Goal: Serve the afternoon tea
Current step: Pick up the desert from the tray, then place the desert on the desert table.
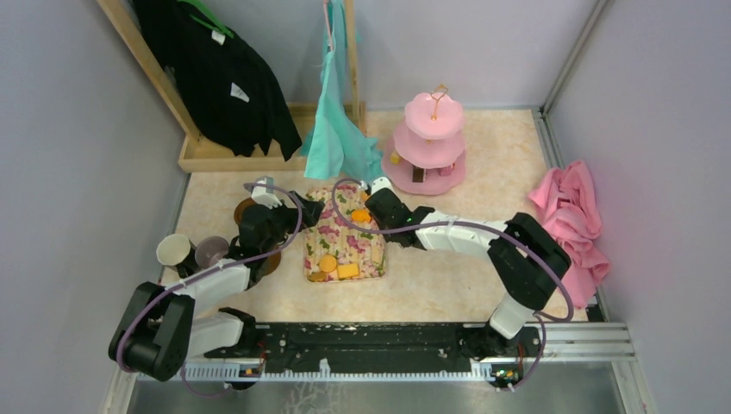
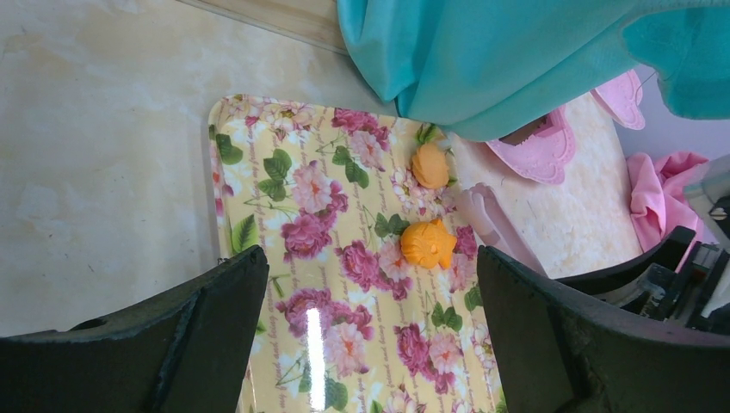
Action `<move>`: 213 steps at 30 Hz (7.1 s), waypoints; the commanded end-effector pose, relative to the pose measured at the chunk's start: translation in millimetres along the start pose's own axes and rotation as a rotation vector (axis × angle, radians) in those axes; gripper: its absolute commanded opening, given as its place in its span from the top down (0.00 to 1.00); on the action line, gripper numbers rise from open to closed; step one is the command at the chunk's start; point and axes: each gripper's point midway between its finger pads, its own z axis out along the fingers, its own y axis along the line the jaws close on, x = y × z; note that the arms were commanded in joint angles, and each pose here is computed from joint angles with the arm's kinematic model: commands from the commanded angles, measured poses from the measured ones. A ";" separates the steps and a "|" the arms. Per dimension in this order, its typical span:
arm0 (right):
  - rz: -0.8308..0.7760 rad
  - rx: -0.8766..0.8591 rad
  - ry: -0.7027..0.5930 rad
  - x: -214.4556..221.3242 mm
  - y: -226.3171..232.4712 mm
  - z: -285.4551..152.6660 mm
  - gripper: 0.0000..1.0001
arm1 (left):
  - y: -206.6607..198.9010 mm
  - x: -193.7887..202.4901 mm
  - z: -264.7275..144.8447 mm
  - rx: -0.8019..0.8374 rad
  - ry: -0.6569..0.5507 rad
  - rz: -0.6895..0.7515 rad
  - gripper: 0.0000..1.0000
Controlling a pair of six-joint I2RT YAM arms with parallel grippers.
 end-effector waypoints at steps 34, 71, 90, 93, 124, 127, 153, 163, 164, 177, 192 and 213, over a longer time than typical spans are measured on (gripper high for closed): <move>-0.016 -0.081 -0.029 -5.9 36.2 -29.9 0.74 | -9.9 -2.8 -6.6 0.048 -0.024 -0.012 0.04; 0.095 -0.181 0.034 6.8 76.3 -25.1 0.57 | -17.5 -6.6 -4.9 0.062 -0.021 -0.019 0.04; 0.090 -0.180 0.035 -0.8 86.1 -11.7 0.58 | -14.5 -3.2 -4.8 0.055 -0.015 -0.020 0.04; 0.092 -0.183 0.027 -3.9 86.8 -14.1 0.59 | -13.9 -3.0 -4.8 0.054 -0.016 -0.021 0.04; 0.055 -0.083 0.011 -19.8 93.3 -2.0 0.59 | -14.5 -0.8 -4.9 0.059 -0.011 -0.026 0.04; 0.057 -0.077 0.014 -19.6 93.3 2.8 0.59 | -13.5 1.0 -4.7 0.057 -0.006 -0.023 0.04; 0.071 -0.058 -0.058 -32.9 63.5 -23.6 0.93 | -12.7 -6.5 -7.3 0.024 -0.013 -0.033 0.04; 0.078 -0.065 -0.076 -29.2 54.8 -43.6 1.00 | -11.4 -9.5 -10.9 0.002 -0.018 -0.049 0.04; 0.079 -0.063 -0.078 -28.6 53.9 -45.3 1.00 | -11.5 -9.5 -11.2 0.002 -0.018 -0.050 0.04; 0.155 0.009 -0.179 -36.2 13.2 -105.9 1.00 | -12.0 -5.9 -13.2 -0.009 0.015 -0.059 0.04; 0.314 0.175 -0.387 -73.9 -65.6 -194.4 1.00 | -29.8 -4.0 -14.2 0.037 0.080 -0.093 0.04; 0.403 0.368 -0.454 -140.7 -163.7 -203.3 1.00 | -44.2 2.3 -10.9 0.087 0.127 -0.060 0.05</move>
